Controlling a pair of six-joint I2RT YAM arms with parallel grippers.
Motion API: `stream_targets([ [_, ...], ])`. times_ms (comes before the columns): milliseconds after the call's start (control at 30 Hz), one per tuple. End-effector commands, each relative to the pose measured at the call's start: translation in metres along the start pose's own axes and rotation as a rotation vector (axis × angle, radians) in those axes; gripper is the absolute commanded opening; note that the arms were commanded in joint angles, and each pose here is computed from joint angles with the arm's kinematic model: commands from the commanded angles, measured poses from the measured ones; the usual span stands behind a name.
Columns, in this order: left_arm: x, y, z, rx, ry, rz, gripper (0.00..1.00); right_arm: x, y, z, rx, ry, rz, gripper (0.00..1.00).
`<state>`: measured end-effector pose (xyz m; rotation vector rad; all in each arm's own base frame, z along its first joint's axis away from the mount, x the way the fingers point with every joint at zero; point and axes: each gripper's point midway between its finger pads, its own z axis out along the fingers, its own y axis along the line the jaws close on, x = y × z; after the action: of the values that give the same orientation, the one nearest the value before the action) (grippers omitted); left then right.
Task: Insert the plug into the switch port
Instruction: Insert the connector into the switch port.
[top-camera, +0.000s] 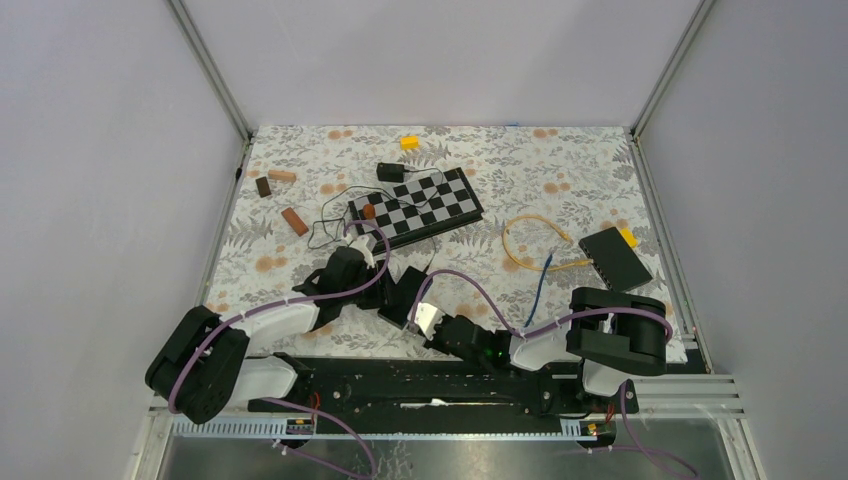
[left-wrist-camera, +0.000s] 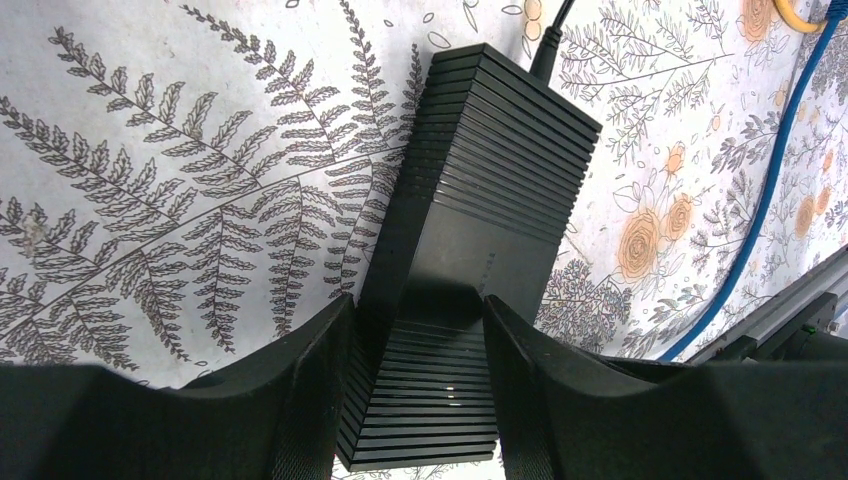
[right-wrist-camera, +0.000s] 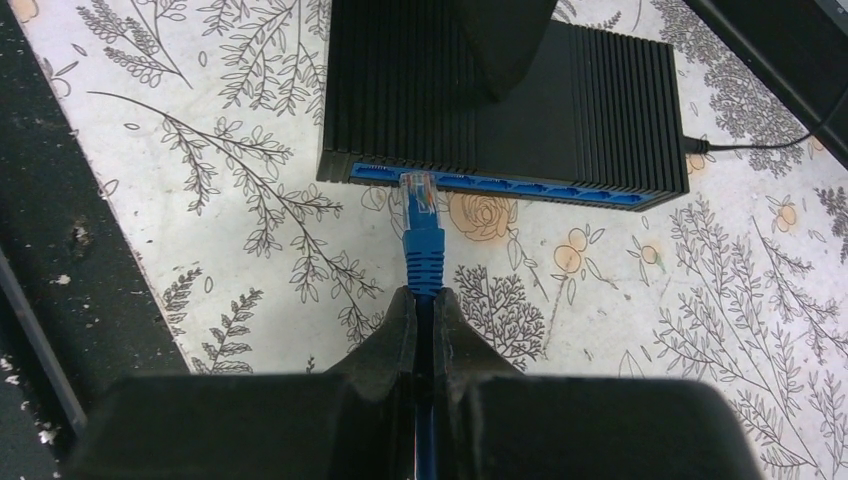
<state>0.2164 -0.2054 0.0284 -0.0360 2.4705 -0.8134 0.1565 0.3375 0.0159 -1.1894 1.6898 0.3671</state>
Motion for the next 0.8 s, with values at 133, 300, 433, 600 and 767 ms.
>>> stream_targets([
  [133, 0.0107, 0.0025, 0.0001, -0.005, 0.054, 0.003, 0.51, -0.0274, -0.0154, 0.0079, 0.095, -0.072, 0.067, 0.0],
  [300, 0.0128, 0.0036, 0.0009, -0.006, 0.062, 0.004, 0.51, -0.0295, -0.0142, 0.0104, 0.094, -0.074, 0.075, 0.0],
  [433, 0.0143, 0.0029, 0.0009, -0.001, 0.069, 0.002, 0.5, -0.0302, -0.0126, 0.0122, 0.089, -0.075, 0.08, 0.0],
  [600, 0.0154, 0.0025, 0.0003, 0.003, 0.072, 0.002, 0.47, -0.0327, -0.013, 0.0132, 0.093, -0.08, 0.088, 0.0],
  [767, 0.0193, 0.0019, -0.0012, 0.012, 0.082, -0.01, 0.47, -0.0321, -0.0169, 0.0127, 0.123, -0.079, 0.127, 0.0],
])
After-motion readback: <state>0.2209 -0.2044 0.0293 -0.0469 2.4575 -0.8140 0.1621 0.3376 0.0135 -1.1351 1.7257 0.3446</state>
